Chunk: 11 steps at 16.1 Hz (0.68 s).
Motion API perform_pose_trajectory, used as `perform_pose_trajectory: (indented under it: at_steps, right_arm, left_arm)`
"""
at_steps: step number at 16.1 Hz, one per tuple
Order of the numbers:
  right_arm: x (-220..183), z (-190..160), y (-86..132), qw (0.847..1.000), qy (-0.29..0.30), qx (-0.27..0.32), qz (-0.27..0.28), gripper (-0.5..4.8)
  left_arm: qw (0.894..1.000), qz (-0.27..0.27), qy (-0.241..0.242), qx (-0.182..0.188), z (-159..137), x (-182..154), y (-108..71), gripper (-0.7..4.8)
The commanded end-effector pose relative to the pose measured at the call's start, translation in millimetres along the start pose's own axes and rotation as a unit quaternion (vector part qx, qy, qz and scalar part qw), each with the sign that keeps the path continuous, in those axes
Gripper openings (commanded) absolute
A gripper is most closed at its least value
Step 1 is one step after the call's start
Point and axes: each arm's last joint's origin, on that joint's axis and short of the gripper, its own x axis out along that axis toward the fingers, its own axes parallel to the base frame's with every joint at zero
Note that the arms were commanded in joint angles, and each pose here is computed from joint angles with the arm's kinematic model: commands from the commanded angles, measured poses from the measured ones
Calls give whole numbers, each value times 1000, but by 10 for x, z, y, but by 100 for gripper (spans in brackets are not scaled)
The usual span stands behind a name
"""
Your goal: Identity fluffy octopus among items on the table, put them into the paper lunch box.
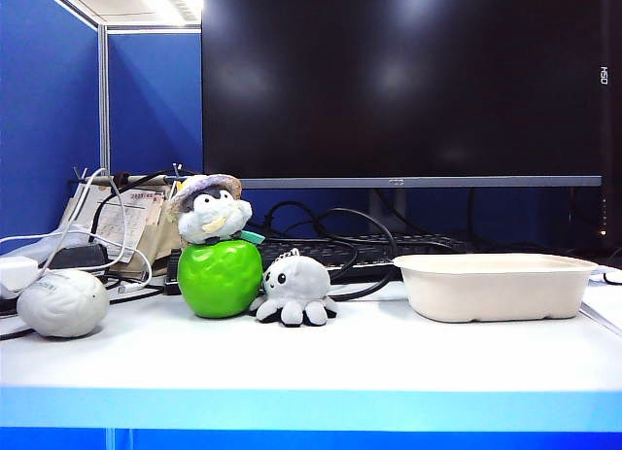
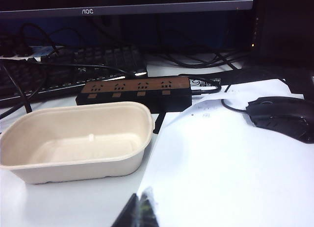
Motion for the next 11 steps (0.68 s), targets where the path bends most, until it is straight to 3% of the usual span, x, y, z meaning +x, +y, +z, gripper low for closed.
perform_pose_trajectory:
  at_steps: [1, 9, 11]
  right_arm:
    - [-3, 21, 2, 1000, -8, 0, 1, 3]
    - [-4, 25, 3, 1000, -10, 0, 2, 3]
    - [-3, 25, 3, 999, -10, 32, 2, 3]
  left_arm:
    - [1000, -2, -9, -2, 18, -2, -1, 57]
    - [1000, -2, -9, -4, 18, -2, -1, 57]
    - [999, -14, -9, -31, 18, -2, -8, 57]
